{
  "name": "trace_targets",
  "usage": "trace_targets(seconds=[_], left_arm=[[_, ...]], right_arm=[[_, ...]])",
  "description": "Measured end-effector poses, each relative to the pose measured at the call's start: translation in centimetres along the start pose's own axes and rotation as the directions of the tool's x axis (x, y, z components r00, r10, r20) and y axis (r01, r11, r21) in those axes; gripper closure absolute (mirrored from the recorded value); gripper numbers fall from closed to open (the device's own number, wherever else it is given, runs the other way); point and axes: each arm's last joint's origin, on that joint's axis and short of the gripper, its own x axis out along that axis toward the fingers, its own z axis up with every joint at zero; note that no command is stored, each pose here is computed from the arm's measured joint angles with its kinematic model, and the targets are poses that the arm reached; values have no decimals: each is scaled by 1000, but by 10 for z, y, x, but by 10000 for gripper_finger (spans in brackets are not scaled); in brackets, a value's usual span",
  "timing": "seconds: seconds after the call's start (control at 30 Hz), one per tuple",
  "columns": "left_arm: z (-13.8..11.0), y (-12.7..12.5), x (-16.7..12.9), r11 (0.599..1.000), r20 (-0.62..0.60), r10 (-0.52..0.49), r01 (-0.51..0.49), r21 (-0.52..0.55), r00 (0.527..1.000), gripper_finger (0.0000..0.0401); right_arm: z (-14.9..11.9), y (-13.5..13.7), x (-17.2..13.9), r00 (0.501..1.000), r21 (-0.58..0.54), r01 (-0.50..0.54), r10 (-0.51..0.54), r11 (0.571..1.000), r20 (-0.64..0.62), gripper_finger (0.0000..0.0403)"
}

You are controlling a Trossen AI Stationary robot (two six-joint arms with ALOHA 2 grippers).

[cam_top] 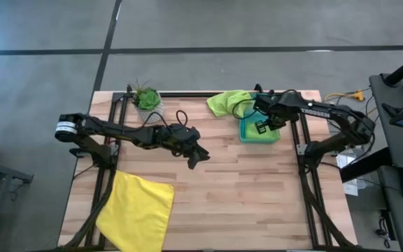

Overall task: Fold microfiber towels
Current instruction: Put the green towel on top of the blue towel in the container

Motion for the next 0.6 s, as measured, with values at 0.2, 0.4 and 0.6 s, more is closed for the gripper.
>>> trace_targets(seconds=[0.2, 0.4, 0.6], left_arm=[[0, 0, 0, 1000, 0, 0, 0, 0, 1000, 269], [0, 0, 0, 1000, 5, 7, -7, 0, 1000, 269], [0, 0, 0, 1000, 7, 11, -11, 0, 1000, 269]], right_arm=[[-21, 3, 9, 999, 2, -5, 5, 1000, -37, 394], [-29, 10, 36, 996, 7, -25, 26, 1000, -84, 394], [-27, 10, 32, 997, 2, -26, 26, 1000, -68, 394]])
